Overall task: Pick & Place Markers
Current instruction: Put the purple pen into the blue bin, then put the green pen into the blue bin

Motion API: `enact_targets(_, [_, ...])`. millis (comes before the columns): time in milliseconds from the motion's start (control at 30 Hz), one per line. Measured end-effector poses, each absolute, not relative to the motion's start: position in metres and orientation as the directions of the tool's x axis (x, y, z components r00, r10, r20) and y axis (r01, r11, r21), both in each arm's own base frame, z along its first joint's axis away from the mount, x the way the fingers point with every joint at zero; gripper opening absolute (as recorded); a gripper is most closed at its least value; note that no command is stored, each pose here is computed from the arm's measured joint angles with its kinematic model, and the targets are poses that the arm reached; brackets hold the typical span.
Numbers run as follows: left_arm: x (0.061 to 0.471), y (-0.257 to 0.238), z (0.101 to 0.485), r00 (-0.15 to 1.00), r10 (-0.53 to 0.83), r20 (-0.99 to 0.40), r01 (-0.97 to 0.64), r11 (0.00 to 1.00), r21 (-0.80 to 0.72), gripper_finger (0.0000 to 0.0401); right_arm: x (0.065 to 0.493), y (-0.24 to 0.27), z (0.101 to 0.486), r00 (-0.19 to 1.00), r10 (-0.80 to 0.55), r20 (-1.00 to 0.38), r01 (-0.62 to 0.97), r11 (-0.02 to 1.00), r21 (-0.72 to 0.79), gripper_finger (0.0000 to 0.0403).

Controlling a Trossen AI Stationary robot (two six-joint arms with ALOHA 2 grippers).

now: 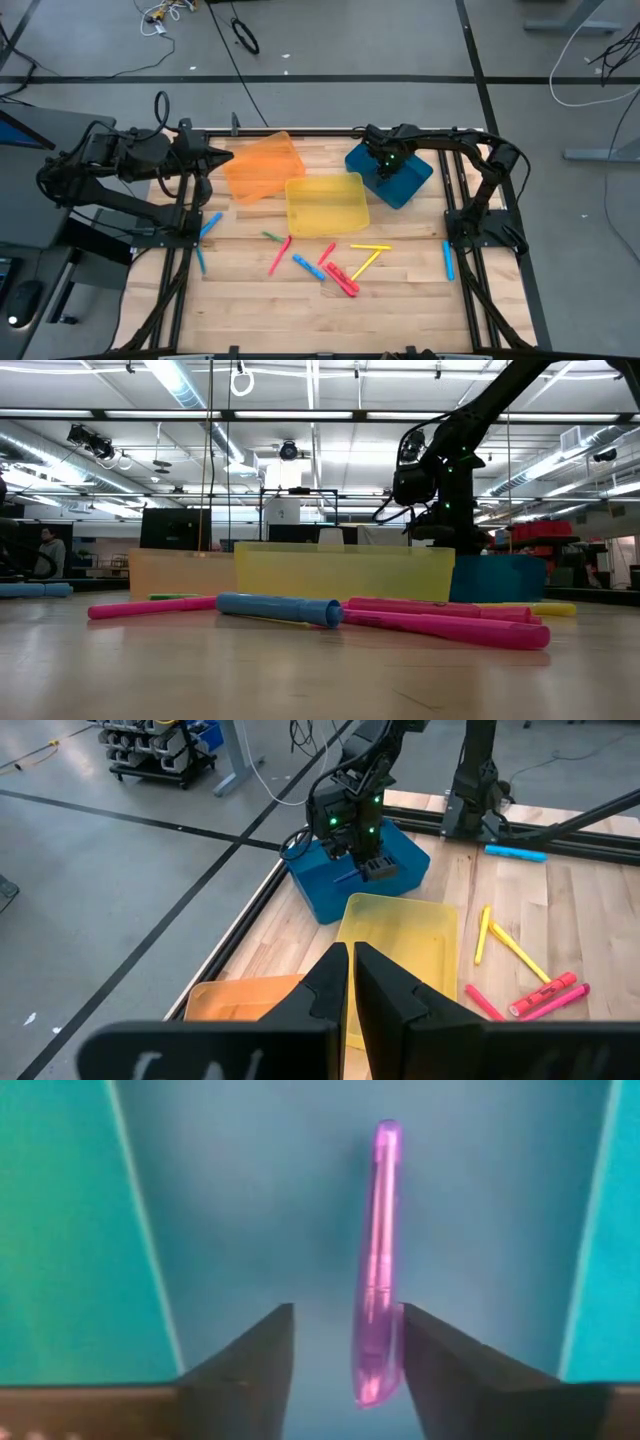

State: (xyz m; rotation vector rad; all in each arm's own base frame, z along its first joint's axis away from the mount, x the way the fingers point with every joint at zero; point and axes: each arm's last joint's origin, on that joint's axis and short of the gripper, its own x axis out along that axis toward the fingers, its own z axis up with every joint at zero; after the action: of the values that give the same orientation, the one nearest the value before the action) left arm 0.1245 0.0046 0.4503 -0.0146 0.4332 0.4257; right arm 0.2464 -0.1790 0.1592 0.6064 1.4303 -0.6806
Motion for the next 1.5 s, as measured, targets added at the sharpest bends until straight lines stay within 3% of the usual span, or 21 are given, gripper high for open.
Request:
enact_targets(467, [0.125, 0.004, 0.45, 0.822, 0.394, -0.411, -0.4, 0.913, 0.074, 0.0028, 0.245, -0.176, 0.159, 0.028, 0.011, -1.0, 0.741, 0.671, 0.029, 0.0279])
enact_targets(733, [0.125, 0.004, 0.45, 0.822, 0.394, -0.411, -0.4, 0.913, 0.075, 0.0028, 0.244, -0.176, 0.174, 0.071, -0.008, -0.997, 0.74, 0.672, 0.047, 0.0261])
enact_targets(1000, [0.125, 0.004, 0.45, 0.822, 0.393, -0.411, -0.399, 0.914, 0.074, 0.0028, 0.235, -0.16, 0.244, 0.071, -0.02, -0.997, 0.728, 0.684, 0.038, 0.0204])
enact_targets(1200, [0.125, 0.004, 0.45, 0.834, 0.36, -0.418, -0.372, 0.926, 0.055, 0.0028, 0.218, -0.113, 0.322, 0.177, -0.071, -0.982, 0.687, 0.723, 0.072, 0.0096])
enact_targets(1333, [0.129, 0.002, 0.449, 0.845, 0.309, -0.437, -0.34, 0.94, 0.008, 0.0028, 0.206, -0.076, 0.344, 0.244, -0.031, -0.969, 0.676, 0.722, 0.147, 0.0016])
enact_targets(1500, [0.139, -0.002, 0.443, 0.845, 0.211, -0.491, -0.273, 0.96, -0.058, 0.0028, 0.197, -0.037, 0.349, 0.266, 0.019, -0.964, 0.678, 0.707, 0.201, 0.0015])
